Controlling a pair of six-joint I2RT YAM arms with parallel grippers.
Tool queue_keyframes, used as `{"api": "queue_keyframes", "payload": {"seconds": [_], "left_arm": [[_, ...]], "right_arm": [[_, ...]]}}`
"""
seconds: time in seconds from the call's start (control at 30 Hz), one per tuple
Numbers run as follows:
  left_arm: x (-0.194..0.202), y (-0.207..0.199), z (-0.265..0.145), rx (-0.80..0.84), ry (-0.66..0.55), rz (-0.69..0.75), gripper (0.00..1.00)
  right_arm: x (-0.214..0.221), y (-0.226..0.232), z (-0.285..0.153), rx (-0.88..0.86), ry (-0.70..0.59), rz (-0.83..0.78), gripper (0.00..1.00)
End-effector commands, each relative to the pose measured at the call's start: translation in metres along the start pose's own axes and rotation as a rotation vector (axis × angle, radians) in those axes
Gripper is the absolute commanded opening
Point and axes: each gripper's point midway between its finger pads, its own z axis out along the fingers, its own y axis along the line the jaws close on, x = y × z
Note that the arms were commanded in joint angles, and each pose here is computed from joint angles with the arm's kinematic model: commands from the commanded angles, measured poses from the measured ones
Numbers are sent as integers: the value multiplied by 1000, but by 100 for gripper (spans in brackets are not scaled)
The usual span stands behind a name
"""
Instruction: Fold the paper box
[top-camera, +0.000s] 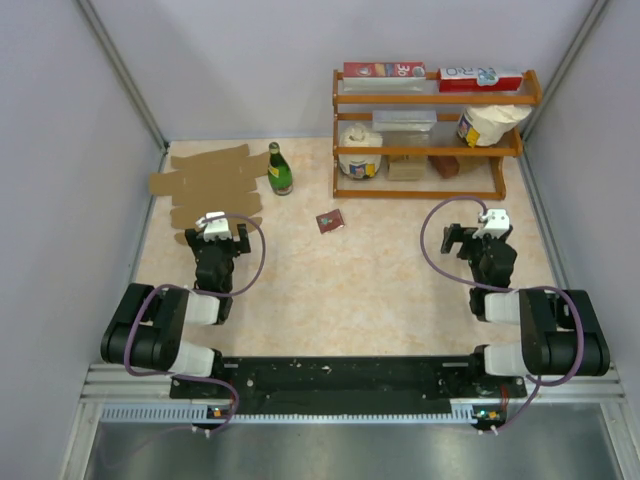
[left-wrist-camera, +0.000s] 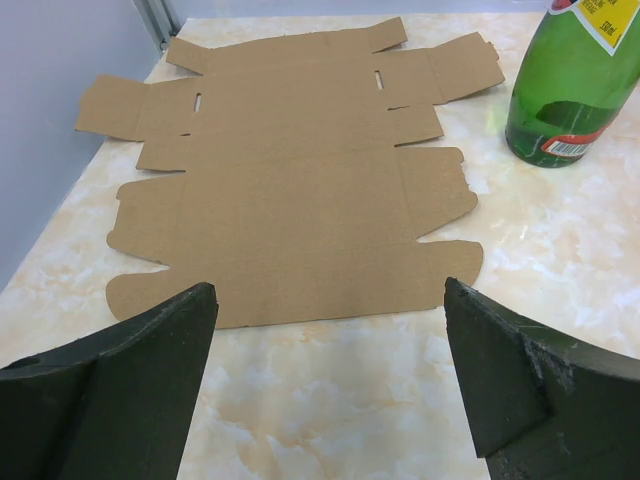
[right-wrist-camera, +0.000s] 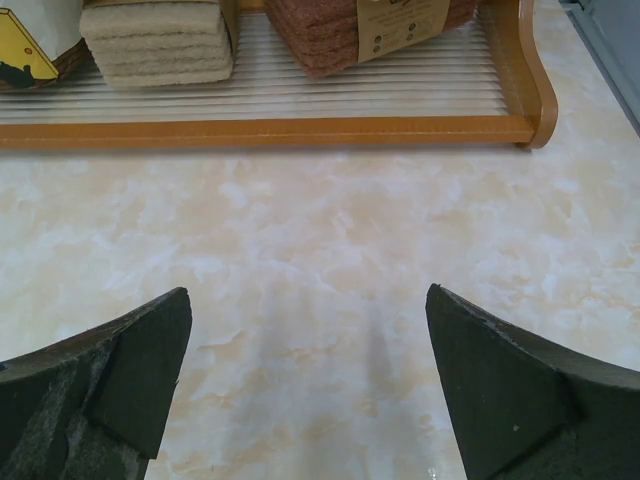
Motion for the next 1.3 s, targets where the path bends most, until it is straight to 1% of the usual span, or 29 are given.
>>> {"api": "queue_keyframes", "payload": {"seconds": [0.0, 0.1, 0.23, 0.3, 0.33, 0.37, 0.4, 0.43, 0.47, 0.5, 0.53, 0.6, 0.67, 0.7, 0.8, 0.93, 1.07, 1.1, 1.2, 1.27], "left_arm": [[-15, -1, 8, 17, -46, -30, 99], [-14, -2, 11, 87, -30, -46, 99], [-17, -8, 10, 137, -46, -31, 99], [-22, -32, 15, 276, -3, 30, 99], [-23, -39, 20, 305, 56, 39, 99], [-19, -39, 24, 297, 141, 33, 99], [-27, -38, 33, 273, 184, 7, 99], [-25, -35, 36, 241, 246, -14, 99], [-28, -31, 41, 173, 304, -105, 99], [-27, -29, 43, 147, 344, -133, 99], [-25, -32, 43, 155, 375, -137, 99], [-25, -27, 40, 111, 411, -163, 99], [-27, -9, 31, -1, 409, -198, 99], [-33, -2, 26, -47, 386, -230, 99], [-53, 9, 15, -101, 307, -308, 99], [-63, 19, 12, -112, 312, -355, 99], [-55, 43, 19, -188, 361, -434, 99], [-47, 47, 18, -191, 397, -449, 99], [-39, 56, 23, -194, 418, -495, 99], [-34, 61, 24, -210, 425, -495, 99]], "right_arm": [[-26, 0, -1, 3, -90, 5, 99], [-47, -8, -8, 58, -92, 29, 99], [-58, 0, -22, 41, -29, 121, 99], [-72, 4, -30, 34, -25, 153, 99], [-73, 5, -34, 34, -10, 173, 99], [-78, 6, -39, 35, -4, 181, 99], [-80, 6, -44, 37, 14, 192, 99], [-84, 4, -49, 56, 23, 195, 99], [-89, 1, -52, 77, 18, 219, 99], [-90, -2, -55, 99, 17, 243, 99], [-94, -2, -57, 110, 12, 267, 99], [-96, -1, -61, 116, 24, 308, 99], [-100, 1, -64, 122, 41, 349, 99], [-100, 1, -64, 129, 53, 367, 99], [-90, 9, -63, 108, 142, 391, 99], [-83, 26, -55, 32, 220, 430, 99], [-70, 41, -45, -34, 300, 460, 99], [-68, 44, -44, -48, 317, 465, 99], [-63, 47, -40, -68, 340, 470, 99], [-60, 48, -38, -72, 341, 467, 99]]}}
